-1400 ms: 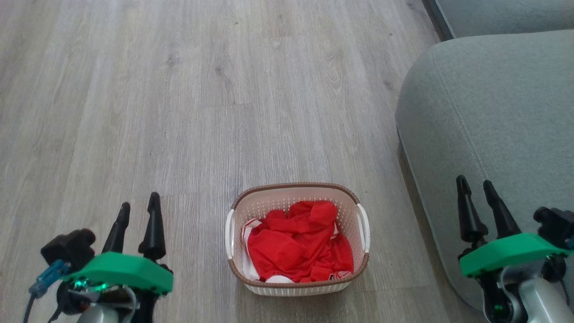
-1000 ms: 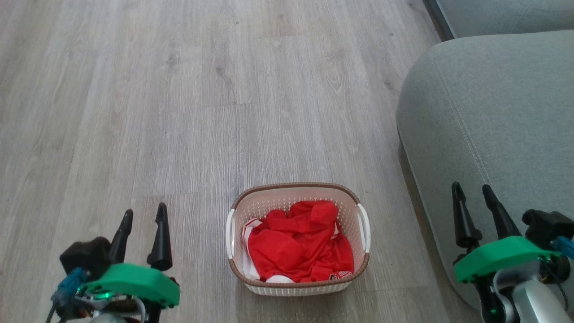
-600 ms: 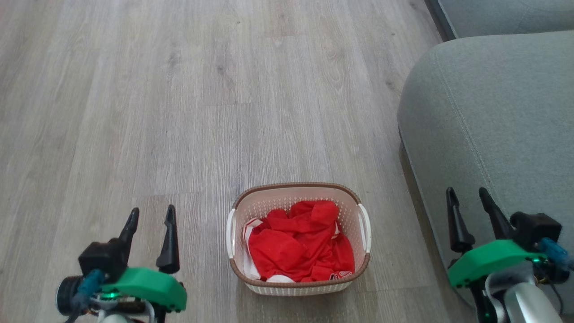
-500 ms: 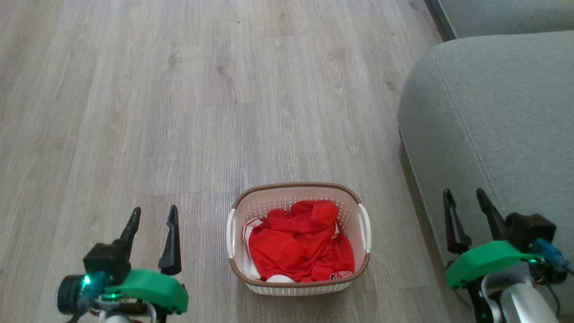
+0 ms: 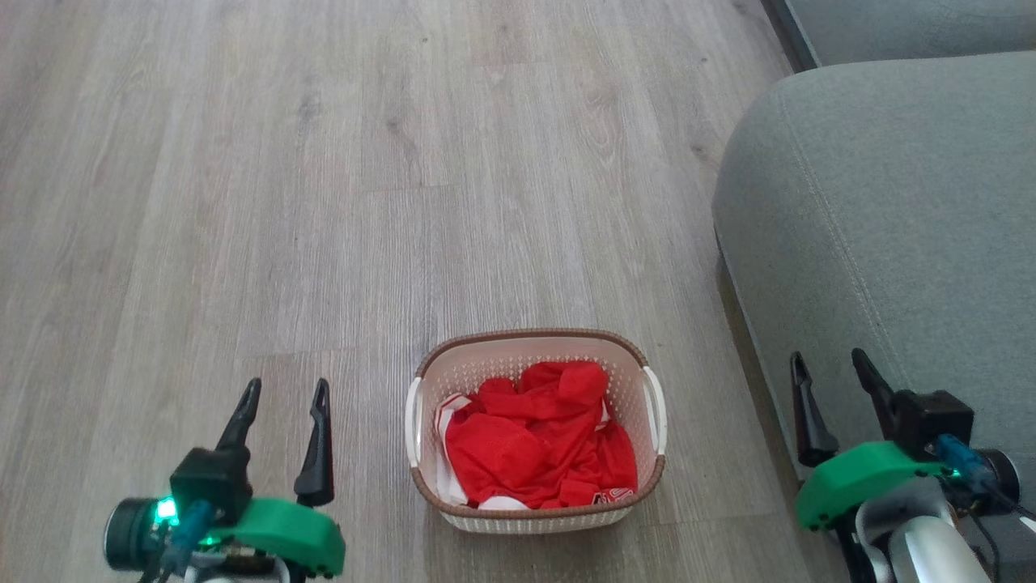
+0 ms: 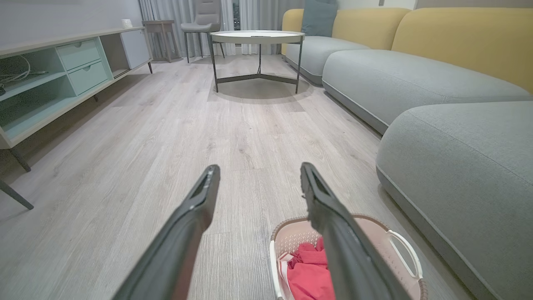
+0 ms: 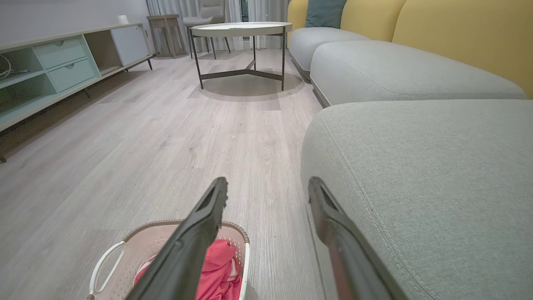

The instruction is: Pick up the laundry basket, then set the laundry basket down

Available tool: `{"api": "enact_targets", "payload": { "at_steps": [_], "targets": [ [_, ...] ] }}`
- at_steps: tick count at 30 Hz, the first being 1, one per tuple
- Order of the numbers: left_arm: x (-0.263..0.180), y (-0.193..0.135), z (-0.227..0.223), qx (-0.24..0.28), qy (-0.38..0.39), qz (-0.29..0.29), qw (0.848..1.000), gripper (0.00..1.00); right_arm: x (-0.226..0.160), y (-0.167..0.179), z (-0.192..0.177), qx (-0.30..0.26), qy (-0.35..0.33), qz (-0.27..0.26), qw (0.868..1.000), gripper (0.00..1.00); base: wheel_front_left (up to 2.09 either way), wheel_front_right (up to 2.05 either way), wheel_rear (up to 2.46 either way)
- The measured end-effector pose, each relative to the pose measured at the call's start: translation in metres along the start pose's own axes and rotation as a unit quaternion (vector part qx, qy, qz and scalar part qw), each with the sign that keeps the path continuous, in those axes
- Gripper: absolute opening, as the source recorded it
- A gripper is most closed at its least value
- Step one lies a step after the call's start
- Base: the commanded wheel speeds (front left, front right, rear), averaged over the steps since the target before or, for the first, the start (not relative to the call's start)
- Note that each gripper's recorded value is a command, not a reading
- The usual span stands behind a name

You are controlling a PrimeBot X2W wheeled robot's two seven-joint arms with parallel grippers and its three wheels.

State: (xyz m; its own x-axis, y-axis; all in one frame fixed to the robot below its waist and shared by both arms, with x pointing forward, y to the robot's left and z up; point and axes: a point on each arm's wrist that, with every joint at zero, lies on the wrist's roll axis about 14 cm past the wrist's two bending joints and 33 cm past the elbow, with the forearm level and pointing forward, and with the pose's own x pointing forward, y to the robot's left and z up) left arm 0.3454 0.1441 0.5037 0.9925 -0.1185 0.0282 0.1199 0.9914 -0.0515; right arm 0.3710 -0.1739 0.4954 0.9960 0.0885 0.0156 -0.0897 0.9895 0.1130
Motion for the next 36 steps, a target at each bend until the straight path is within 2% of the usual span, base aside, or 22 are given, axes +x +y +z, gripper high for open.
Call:
{"api": "enact_targets", "payload": {
  "at_steps": [29, 36],
  "targets": [
    [-0.006, 0.006, -0.013, -0.002, 0.027, 0.019, 0.999, 1.00, 0.002, 0.007, -0.011, 0.011, 0.017, 0.010, 1.000, 1.00, 0.00, 0.00, 0.00],
    [-0.001, 0.009, -0.023, -0.016, 0.043, 0.024, 0.999, 1.00, 0.007, 0.008, -0.021, 0.013, 0.029, 0.012, 0.999, 1.00, 0.00, 0.00, 0.00]
  ]
}}
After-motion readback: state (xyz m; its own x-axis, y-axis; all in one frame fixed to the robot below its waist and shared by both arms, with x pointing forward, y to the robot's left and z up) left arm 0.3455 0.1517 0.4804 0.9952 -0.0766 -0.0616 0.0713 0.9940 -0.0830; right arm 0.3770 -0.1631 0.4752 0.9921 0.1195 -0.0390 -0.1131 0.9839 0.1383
